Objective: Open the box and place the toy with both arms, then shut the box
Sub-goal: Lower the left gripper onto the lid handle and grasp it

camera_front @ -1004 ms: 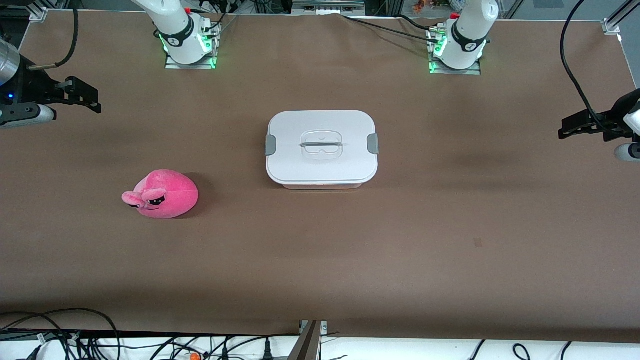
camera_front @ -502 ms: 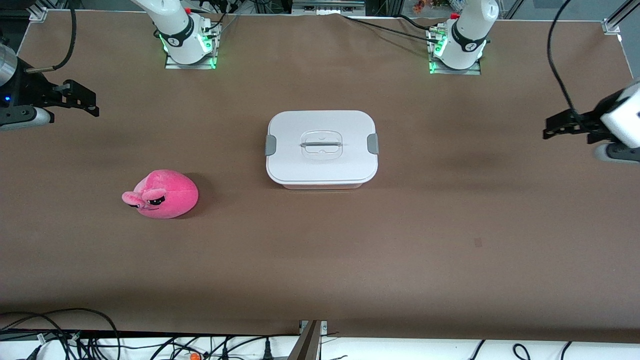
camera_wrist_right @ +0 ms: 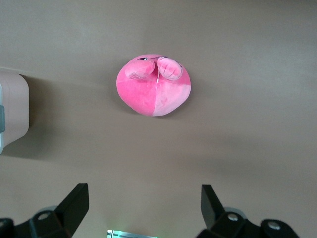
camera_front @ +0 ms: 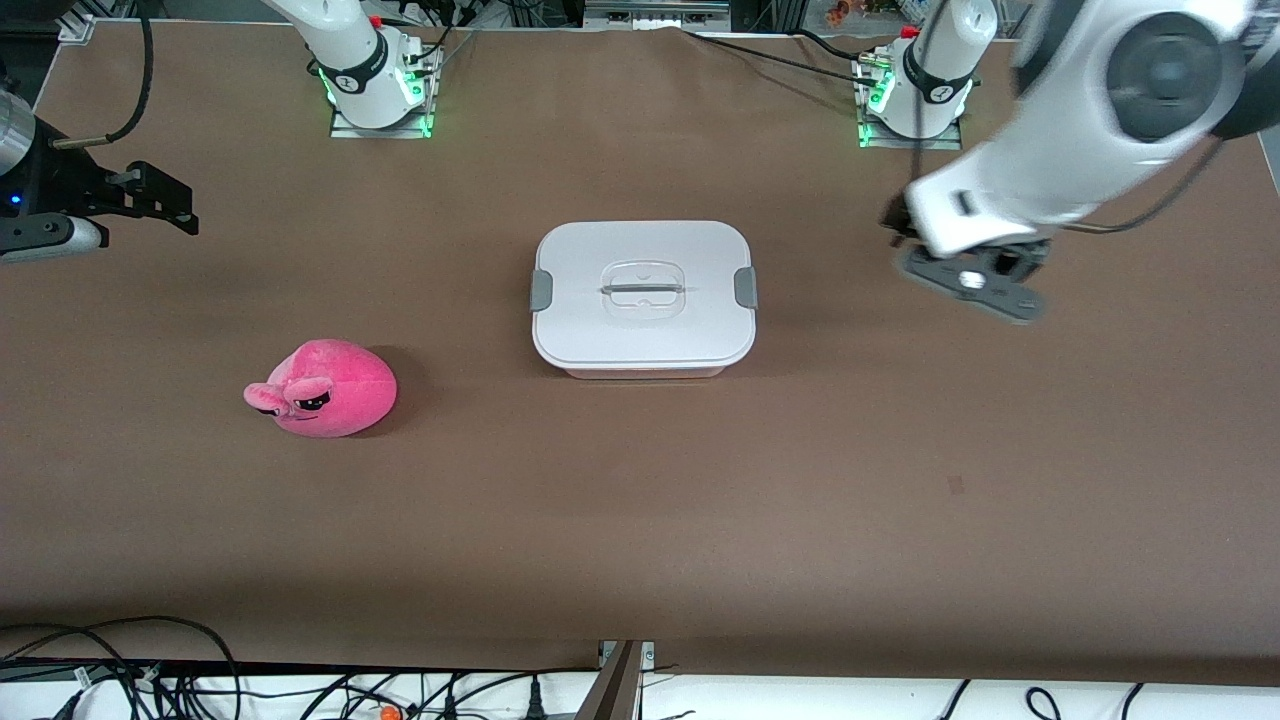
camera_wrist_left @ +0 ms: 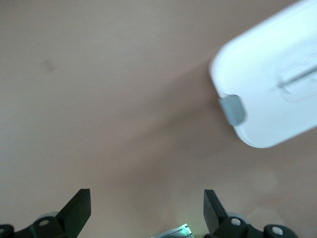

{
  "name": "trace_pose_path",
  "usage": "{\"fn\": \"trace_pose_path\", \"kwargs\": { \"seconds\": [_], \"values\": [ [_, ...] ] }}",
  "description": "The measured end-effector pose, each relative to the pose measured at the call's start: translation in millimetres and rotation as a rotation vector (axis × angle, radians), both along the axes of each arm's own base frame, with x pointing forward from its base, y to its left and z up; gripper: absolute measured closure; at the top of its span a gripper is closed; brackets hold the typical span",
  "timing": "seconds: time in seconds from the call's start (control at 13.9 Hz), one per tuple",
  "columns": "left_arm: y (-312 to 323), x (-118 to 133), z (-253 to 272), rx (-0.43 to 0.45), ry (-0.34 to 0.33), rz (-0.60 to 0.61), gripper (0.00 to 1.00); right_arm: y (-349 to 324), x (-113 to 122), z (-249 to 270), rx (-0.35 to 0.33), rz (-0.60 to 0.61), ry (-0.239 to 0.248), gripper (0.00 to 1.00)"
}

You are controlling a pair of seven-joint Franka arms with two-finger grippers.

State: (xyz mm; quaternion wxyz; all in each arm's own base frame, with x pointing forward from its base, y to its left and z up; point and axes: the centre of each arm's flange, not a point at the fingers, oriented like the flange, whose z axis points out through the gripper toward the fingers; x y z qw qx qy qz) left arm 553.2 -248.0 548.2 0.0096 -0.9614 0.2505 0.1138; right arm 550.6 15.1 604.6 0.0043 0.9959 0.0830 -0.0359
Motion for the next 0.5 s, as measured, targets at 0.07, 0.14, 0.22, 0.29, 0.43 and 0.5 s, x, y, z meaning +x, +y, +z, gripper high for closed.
{"fn": "trace_pose_path", "kwargs": {
  "seconds": [0.07,0.14,0.22,0.29,0.43,0.5],
  "values": [
    [-41,-13,-16,0.003,0.021,-0.067,0.0,0,0,0,0.0,0.0,0.0,0.0],
    [-84,-26,-34,0.005,0.027,-0.136,0.0,0,0,0,0.0,-0.001,0.0,0.0],
    [-123,-40,-51,0.003,0.025,-0.197,0.0,0,0,0,0.0,-0.001,0.0,0.0],
    [-153,-51,-65,-0.003,0.017,-0.245,0.0,0,0,0,0.0,-0.001,0.001,0.0],
    [-205,-67,-95,-0.04,-0.016,-0.368,0.0,0,0,0,0.0,0.0,0.001,0.0],
    [-214,-67,-104,-0.059,-0.026,-0.427,0.0,0,0,0,0.0,0.0,0.001,0.0]
  ]
}}
